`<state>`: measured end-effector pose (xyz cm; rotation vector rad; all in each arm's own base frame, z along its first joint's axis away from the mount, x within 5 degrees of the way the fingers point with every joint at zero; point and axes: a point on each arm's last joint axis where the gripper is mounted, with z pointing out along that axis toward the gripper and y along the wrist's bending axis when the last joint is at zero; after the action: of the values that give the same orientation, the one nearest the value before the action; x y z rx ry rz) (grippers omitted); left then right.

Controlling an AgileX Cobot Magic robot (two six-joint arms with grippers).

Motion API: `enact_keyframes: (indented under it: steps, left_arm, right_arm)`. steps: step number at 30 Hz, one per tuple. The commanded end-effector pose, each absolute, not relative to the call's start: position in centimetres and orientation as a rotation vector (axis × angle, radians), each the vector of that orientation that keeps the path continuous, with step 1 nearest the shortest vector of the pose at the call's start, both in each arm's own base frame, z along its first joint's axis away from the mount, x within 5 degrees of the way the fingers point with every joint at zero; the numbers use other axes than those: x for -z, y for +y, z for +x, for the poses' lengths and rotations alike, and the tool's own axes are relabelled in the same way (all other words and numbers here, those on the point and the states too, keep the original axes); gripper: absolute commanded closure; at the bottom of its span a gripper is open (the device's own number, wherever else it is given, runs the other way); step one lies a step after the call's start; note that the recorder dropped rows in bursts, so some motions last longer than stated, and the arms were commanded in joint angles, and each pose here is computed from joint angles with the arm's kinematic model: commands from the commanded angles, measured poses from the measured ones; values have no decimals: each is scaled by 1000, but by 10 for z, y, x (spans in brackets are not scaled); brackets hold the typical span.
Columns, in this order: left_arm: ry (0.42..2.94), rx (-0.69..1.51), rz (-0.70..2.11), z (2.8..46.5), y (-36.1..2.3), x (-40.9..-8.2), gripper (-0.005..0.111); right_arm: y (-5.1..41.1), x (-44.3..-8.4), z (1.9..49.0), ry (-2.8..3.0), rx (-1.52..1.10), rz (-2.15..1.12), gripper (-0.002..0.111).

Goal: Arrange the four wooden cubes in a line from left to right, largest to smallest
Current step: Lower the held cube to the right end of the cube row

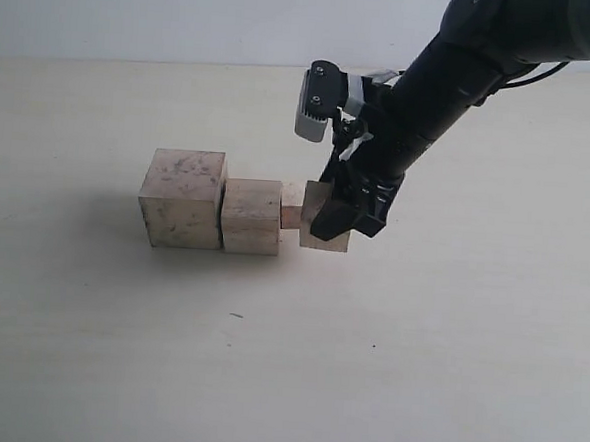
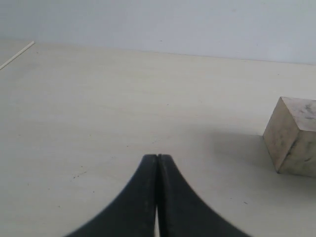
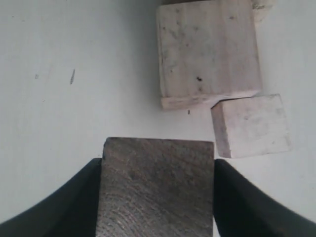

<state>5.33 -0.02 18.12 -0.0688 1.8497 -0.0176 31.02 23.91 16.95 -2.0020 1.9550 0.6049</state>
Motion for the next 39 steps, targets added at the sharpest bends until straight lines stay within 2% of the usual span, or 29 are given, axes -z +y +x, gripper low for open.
enact_keyframes:
  steps: [1, 13, 21, 27, 39]
  left_arm:
    - [1835, 17, -69, 53, 0, -181, 107]
    - [1835, 17, -69, 53, 0, -181, 107]
    - [1835, 17, -69, 53, 0, -181, 107]
    - [1835, 17, -69, 53, 0, -181, 107]
    - [1835, 17, -69, 53, 0, -181, 107]
  right_arm:
    - [243, -162, 319, 1951, -612, -1993, 108]
    - [253, -139, 335, 1946, -619, -2021, 108]
    - [261, -137, 344, 1942, -644, -1971, 108]
    - [260, -129, 351, 1909, -557, -1980, 108]
    - [258, -129, 340, 1879, -644, -2112, 108]
